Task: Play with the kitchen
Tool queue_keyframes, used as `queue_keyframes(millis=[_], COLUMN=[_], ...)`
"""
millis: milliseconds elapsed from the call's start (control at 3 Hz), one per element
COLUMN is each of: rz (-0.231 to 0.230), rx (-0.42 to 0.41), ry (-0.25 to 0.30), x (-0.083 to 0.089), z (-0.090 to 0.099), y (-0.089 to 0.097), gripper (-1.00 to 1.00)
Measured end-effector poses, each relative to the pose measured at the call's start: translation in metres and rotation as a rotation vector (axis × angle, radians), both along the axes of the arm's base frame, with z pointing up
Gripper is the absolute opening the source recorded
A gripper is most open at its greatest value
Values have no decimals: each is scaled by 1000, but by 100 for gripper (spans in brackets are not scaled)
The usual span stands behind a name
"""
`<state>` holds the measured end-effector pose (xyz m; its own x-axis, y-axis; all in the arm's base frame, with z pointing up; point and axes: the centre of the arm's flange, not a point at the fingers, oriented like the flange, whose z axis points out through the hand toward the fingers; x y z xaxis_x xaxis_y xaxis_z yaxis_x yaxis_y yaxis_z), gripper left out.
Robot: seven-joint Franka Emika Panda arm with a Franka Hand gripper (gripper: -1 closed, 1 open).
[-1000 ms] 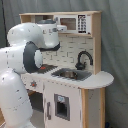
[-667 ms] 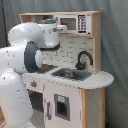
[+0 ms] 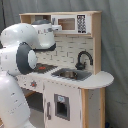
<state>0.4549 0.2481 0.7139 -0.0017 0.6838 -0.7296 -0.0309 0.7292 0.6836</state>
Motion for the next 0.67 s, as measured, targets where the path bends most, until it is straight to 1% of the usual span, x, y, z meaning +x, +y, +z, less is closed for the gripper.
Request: queue_keyframes(millis=[333,667], rz=[35,54], rx=[-9,-11], ry=[2,0], x=[-16,-35], z=[0,0], y=[-8,-16], gripper=[-100,-100])
